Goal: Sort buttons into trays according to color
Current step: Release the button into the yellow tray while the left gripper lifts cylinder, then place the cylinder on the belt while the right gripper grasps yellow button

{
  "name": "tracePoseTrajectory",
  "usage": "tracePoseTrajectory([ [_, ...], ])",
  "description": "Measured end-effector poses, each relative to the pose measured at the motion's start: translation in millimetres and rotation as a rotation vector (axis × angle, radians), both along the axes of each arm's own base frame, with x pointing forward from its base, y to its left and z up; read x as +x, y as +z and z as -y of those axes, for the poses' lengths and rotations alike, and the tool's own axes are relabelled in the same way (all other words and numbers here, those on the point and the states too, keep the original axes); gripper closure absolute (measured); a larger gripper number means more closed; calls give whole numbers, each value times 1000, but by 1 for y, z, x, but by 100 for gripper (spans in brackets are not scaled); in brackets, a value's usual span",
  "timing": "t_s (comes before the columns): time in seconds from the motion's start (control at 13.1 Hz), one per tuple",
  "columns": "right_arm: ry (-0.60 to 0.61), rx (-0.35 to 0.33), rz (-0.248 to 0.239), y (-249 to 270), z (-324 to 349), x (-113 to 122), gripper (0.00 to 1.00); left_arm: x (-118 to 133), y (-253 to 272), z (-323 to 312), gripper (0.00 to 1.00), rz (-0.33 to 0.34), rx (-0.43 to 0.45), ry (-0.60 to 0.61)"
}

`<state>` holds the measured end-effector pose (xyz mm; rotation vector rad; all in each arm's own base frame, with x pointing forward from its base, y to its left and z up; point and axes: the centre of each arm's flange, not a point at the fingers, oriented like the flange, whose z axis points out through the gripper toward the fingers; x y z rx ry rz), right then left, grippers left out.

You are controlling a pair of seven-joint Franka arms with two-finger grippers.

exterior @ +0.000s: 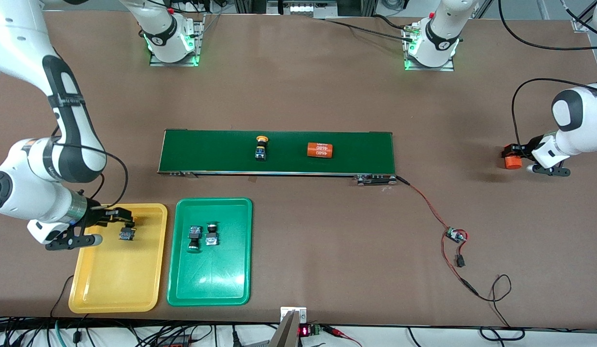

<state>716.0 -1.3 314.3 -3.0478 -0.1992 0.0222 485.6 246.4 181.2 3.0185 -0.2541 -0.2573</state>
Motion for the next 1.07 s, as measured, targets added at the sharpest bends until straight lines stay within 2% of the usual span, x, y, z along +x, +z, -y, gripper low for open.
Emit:
tracePoseTrajectory([
  [0.15, -22, 8, -51, 13, -25, -18, 14, 20, 18, 23, 50, 38, 7, -162],
  [0.31, -54, 22, -83, 16, -49, -39, 14, 52, 50, 71, 50, 90, 41, -311],
  [0.54, -81, 5, -90, 13, -66, -73, 14, 89, 97, 182, 50, 159, 79, -580],
  [0.76, -150, -18, -75, -4, -95, -115, 13, 90, 110, 310, 50, 197, 43, -814],
  [0.92, -180, -24, -45, -20, -123, -144, 2, 77, 115, 386, 50, 210, 21, -941],
  [1.07, -204, -27, -33, -29, -147, -163, 3, 61, 115, 437, 50, 213, 9, -1045],
])
